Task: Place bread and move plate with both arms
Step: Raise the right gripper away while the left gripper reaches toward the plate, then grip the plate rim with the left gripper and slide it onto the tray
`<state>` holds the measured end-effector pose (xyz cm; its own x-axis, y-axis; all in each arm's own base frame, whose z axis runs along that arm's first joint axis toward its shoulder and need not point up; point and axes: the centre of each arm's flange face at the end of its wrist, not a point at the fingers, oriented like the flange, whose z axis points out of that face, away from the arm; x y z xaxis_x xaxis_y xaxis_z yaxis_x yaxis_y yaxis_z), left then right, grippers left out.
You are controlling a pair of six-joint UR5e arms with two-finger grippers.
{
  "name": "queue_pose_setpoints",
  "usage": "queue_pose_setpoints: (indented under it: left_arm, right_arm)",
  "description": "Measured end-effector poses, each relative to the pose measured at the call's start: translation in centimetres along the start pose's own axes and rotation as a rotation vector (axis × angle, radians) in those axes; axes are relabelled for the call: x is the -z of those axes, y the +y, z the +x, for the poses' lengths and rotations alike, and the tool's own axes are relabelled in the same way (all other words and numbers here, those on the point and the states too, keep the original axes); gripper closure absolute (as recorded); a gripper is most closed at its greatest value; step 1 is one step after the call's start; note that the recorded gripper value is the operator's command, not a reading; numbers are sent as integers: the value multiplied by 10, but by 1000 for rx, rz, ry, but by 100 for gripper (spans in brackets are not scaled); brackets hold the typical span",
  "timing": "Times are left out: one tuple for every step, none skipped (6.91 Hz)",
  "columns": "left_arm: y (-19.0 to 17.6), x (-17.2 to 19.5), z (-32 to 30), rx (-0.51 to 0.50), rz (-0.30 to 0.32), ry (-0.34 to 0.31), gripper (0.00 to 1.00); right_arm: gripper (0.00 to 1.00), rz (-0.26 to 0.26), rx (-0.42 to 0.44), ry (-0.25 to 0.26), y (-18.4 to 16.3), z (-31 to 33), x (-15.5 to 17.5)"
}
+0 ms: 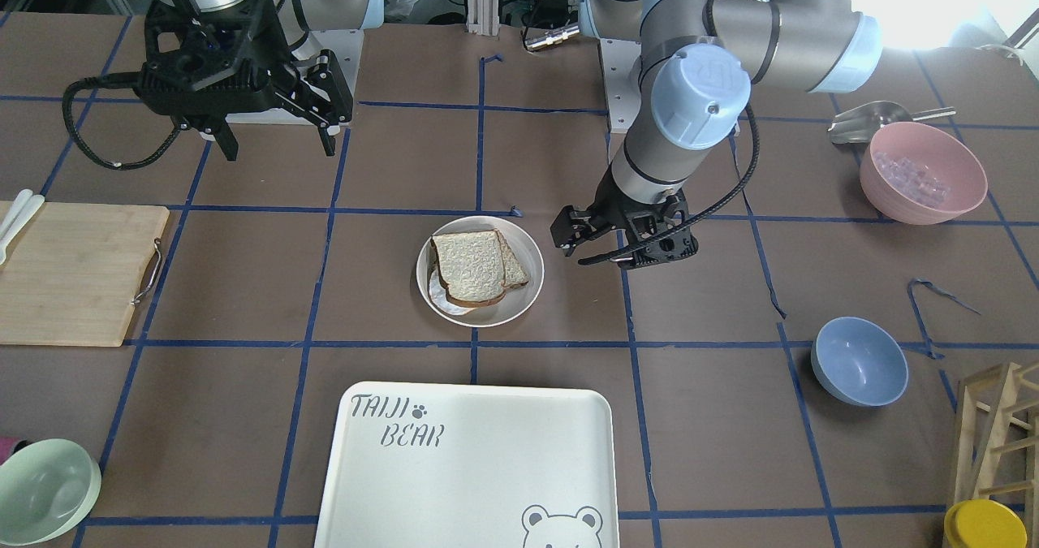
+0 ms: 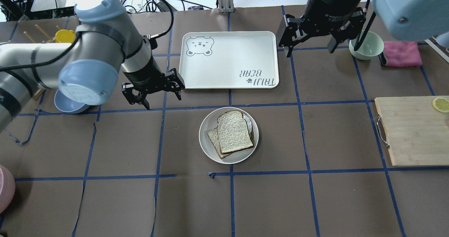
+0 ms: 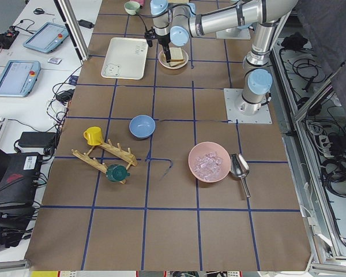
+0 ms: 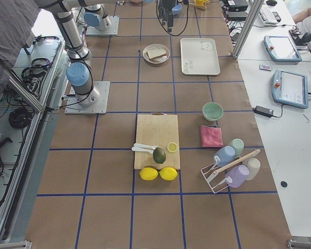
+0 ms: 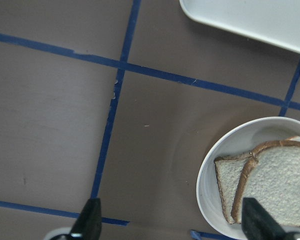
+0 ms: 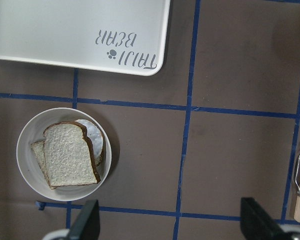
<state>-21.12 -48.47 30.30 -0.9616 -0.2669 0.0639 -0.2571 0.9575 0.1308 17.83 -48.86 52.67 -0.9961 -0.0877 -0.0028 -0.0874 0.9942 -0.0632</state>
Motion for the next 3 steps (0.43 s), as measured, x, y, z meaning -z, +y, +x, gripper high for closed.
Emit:
queue_pose_setpoints:
  left_arm:
    - [13,-29,12,7,-9,-7,0]
    - [25,-56,22,18,-7,-2,0]
    - [33,-81,26,30,-14,9,3]
  right_arm:
    - [0,-8,1,0,-2,14,-4]
    - [0,-11,4,1,-3,23,-6]
    - [0,-10,6,1,-2,26,-5]
